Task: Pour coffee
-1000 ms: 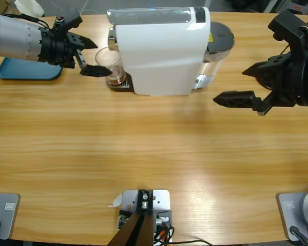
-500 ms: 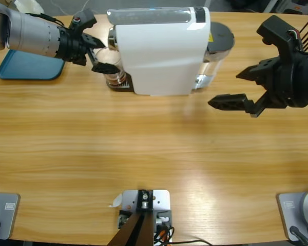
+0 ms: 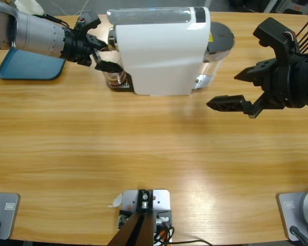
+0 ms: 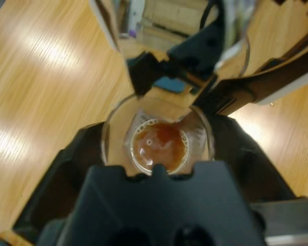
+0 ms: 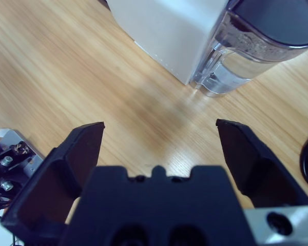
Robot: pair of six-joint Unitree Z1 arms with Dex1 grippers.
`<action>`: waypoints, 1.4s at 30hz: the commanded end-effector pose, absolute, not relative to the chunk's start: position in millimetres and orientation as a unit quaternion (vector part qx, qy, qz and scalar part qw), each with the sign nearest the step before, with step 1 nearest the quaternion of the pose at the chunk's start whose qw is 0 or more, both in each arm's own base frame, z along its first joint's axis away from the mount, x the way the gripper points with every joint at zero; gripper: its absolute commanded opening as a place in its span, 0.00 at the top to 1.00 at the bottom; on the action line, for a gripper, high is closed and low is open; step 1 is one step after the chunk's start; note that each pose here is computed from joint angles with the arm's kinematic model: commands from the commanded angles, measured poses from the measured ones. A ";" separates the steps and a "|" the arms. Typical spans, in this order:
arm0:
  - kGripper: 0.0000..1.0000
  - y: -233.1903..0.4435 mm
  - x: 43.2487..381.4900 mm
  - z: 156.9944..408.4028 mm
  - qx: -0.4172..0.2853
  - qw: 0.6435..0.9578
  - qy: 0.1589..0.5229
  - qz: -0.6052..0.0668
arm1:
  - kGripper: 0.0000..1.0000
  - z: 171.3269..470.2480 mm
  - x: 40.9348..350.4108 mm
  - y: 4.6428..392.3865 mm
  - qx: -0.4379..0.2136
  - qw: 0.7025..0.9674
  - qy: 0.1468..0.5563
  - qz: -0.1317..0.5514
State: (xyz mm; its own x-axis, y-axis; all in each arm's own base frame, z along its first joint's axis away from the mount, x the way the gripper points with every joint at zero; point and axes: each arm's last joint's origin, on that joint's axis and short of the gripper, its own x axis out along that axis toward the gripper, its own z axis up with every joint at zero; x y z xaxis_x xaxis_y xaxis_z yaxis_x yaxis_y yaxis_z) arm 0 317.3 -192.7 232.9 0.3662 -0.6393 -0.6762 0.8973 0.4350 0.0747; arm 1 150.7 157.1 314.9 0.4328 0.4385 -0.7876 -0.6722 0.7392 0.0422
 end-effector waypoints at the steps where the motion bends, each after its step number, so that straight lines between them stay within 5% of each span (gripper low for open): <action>1: 0.65 -196.7 320.2 206.8 0.205 0.780 0.321 -0.496 | 0.02 306.9 156.9 165.2 -0.147 0.826 0.425 0.339; 3: 0.66 -195.8 318.7 204.8 0.203 0.779 0.326 -0.495 | 0.02 307.0 157.2 165.4 -0.146 0.827 0.424 0.339; 6: 1.00 -193.7 315.5 201.6 0.203 0.777 0.333 -0.494 | 0.02 306.5 156.9 164.6 -0.147 0.827 0.425 0.338; 17: 1.00 -169.9 299.5 223.1 0.186 0.809 0.338 -0.444 | 0.02 309.1 157.5 164.2 -0.146 0.834 0.415 0.334; 23: 1.00 -119.3 273.1 267.4 0.141 0.866 0.311 -0.365 | 0.02 307.4 159.5 165.8 -0.142 0.839 0.405 0.334; 28: 1.00 -68.6 275.5 285.6 0.096 0.919 0.316 -0.213 | 0.02 309.0 157.6 163.8 -0.140 0.844 0.396 0.334; 35: 1.00 -29.3 313.4 253.4 0.076 0.930 0.350 -0.078 | 0.02 311.7 155.9 160.8 -0.142 0.848 0.393 0.327; 42: 1.00 -16.2 341.4 206.7 0.062 0.917 0.392 -0.028 | 0.02 310.9 156.9 162.0 -0.148 0.842 0.403 0.325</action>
